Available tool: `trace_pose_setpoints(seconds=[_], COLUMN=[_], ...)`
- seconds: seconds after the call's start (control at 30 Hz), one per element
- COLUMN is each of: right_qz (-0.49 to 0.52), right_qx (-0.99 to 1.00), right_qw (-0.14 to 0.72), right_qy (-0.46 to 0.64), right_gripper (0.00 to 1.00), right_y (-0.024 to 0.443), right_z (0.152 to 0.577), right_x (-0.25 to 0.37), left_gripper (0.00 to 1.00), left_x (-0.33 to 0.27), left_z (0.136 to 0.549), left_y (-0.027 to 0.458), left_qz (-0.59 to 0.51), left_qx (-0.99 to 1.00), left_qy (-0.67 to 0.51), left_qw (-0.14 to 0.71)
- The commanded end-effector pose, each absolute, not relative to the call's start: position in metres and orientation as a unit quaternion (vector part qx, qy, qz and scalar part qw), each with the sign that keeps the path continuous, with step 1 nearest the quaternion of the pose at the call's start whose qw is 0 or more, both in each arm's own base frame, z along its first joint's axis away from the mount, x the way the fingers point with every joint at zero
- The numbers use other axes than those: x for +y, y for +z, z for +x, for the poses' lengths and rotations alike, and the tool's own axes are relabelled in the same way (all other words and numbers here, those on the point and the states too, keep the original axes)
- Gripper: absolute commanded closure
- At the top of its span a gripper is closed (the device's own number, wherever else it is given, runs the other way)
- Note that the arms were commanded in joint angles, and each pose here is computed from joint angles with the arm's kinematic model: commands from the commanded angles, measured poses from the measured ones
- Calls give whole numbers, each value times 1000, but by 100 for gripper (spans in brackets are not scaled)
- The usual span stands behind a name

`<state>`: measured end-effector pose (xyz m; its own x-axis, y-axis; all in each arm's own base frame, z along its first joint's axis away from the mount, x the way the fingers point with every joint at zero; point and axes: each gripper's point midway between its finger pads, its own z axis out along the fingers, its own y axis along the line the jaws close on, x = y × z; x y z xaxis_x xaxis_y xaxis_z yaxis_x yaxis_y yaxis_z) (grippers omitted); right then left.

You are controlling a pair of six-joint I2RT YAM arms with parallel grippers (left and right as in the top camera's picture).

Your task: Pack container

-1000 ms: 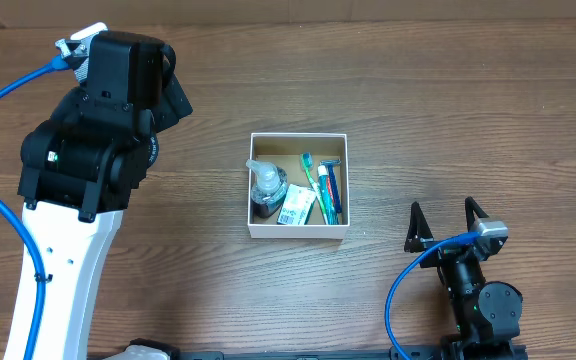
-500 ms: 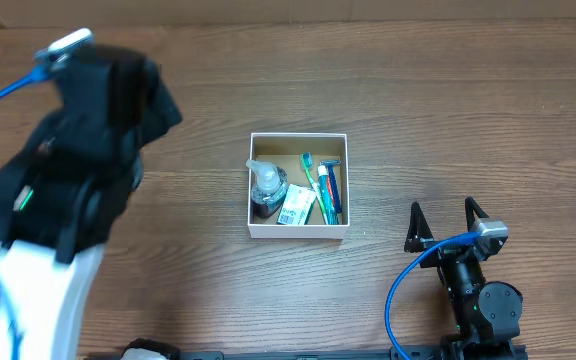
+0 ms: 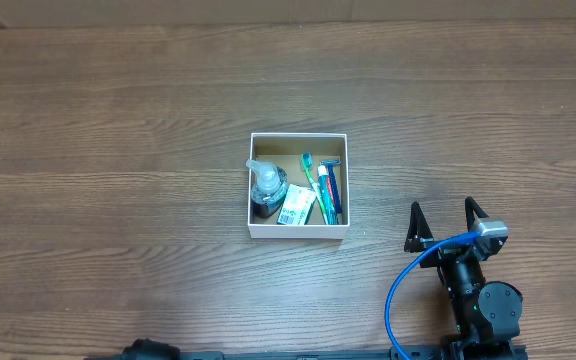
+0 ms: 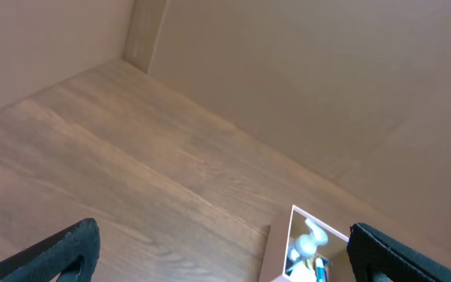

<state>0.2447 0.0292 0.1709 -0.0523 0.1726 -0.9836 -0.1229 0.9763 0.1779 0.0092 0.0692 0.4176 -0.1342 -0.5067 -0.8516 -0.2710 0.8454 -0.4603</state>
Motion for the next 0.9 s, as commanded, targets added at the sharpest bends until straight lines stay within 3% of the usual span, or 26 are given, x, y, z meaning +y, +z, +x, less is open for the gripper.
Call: trace_pose_setpoints(seconds=[0.0,0.13,0.33,0.63,0.87], right_qz=[18,18,18,18,18], right_qx=[715,715,715,715,715], right_qw=[691,691,691,691,691], right_qy=[104,104,104,104,104], right_gripper=[0,0,0,0,0], right_y=[170,170,170,170,170], right_z=[245,245,245,245,245], right_x=[28,28,28,28,28], left_gripper=[0,0,0,0,0], left_x=[72,74,72,54,9], left_z=[-19,-31,-9,66,152], left_y=[391,354,323,305,292], left_qz=[-291,-331,-352,-331,-158], left_qx=[724,705,695,703,725], left_qy=[-128,-146,-143,-138,-123], left_qw=[612,610,611,615,660])
